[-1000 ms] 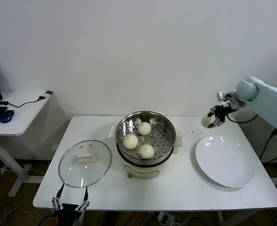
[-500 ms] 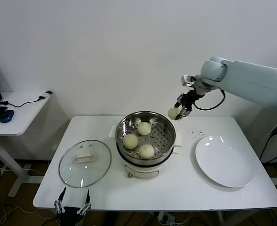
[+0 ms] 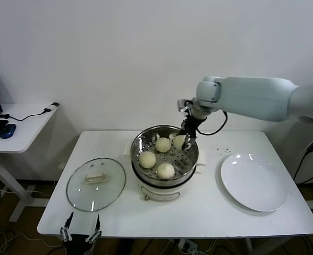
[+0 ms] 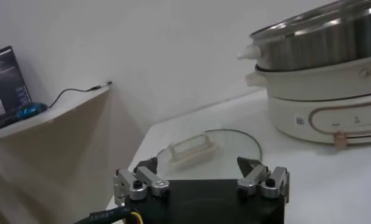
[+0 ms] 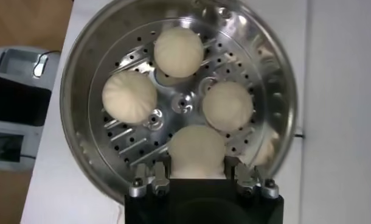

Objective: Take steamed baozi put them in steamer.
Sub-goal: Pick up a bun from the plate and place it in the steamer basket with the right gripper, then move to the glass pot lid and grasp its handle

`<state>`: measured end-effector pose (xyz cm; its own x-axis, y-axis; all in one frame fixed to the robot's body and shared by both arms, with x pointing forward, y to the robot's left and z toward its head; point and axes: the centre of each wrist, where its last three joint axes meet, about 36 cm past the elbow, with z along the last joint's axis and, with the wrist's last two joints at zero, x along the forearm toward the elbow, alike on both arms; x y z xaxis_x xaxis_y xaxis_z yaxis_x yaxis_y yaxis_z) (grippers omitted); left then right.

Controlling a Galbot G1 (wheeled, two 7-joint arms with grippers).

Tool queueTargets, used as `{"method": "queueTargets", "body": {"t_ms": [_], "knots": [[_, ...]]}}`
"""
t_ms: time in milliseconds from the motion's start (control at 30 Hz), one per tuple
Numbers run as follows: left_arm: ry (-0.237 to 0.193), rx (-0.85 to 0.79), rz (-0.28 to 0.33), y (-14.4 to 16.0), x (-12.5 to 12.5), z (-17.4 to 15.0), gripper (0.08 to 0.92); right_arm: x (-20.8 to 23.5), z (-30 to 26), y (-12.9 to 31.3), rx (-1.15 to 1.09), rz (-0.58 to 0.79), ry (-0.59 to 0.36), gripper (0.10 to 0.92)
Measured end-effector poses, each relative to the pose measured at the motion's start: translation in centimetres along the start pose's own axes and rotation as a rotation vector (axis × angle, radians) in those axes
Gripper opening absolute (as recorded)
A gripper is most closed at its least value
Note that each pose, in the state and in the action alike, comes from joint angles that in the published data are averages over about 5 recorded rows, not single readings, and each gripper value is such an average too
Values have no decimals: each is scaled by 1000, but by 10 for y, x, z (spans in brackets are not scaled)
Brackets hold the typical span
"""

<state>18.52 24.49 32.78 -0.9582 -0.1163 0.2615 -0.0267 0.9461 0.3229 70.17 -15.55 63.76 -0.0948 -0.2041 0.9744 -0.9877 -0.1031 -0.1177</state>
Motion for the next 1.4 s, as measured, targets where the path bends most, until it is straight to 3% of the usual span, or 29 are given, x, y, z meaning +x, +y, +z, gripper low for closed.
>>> {"method": "queueTargets", "body": {"t_ms": [333,667,933,1200,1400], "knots": [[11,-7,2,5,-2,8,823,-43,-5,6,-2,-45,34,595],[7,-9,6,4,-4,7,823,-58,-4,10,-9,-56,33,804],[4,-15,4,6,-3,6,823,-47,0,10,-14,-50,12,823],[-5,-22,3,6,-3,3,823,-17,21,11,-25,-19,-54,823],[-4,-31,-6,8,-2,3,823,8,54,19,-47,57,-189,823]]}}
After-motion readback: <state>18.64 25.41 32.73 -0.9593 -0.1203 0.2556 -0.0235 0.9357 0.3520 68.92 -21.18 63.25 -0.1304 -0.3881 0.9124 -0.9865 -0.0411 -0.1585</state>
